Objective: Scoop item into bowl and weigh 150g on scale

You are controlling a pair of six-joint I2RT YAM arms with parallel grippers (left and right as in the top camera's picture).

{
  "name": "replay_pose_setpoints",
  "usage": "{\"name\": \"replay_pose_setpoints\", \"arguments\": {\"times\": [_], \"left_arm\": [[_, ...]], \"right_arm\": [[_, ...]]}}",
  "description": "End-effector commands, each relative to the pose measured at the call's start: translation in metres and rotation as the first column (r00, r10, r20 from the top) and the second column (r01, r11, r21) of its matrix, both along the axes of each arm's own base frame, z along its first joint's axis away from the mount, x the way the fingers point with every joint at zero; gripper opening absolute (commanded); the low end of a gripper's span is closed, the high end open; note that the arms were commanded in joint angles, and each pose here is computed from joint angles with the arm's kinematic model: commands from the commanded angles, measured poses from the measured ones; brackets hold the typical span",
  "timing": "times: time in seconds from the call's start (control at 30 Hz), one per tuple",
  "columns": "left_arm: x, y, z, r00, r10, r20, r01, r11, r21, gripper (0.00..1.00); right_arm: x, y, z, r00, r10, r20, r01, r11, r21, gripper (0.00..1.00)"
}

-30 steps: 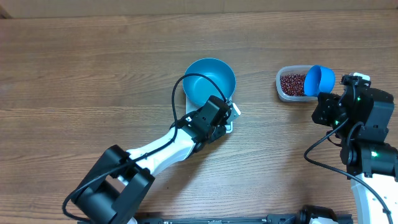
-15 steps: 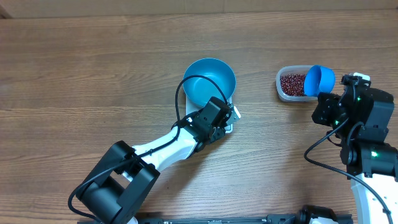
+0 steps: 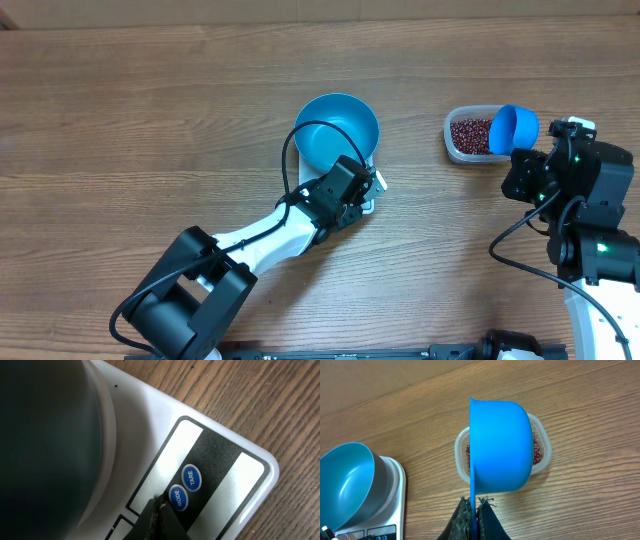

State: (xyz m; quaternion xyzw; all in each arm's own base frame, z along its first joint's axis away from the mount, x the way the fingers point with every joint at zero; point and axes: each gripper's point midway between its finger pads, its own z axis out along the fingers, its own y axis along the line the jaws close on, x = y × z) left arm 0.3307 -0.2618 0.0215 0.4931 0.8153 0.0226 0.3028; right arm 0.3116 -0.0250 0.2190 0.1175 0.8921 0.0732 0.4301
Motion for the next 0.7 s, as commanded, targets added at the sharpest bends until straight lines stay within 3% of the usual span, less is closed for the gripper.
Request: {"name": "replay_pose_setpoints", "arguments": {"times": [0.0, 0.33, 0.67], "left_arm": [[-0.001, 0.001, 0.003, 1.0, -0.02, 0.007, 0.02, 1.0, 0.001, 0.04], [0.0, -0.001, 0.06, 0.997, 0.035, 0.071, -0.026, 0.993, -0.117, 0.04], [-0.034, 0.015, 0.103, 1.0, 0.005, 0.03, -0.001, 0.988, -0.152, 0.04]], "right_arm": [[0.004, -0.001, 0.014, 0.999, -0.003, 0.036, 0.004, 1.0, -0.01, 0.04], [0.004, -0.001, 0.014, 0.999, -0.004, 0.036, 0.004, 1.0, -0.011, 0.04], [0.004, -0.001, 0.014, 0.999, -0.003, 0.036, 0.004, 1.0, -0.01, 0.04]]}}
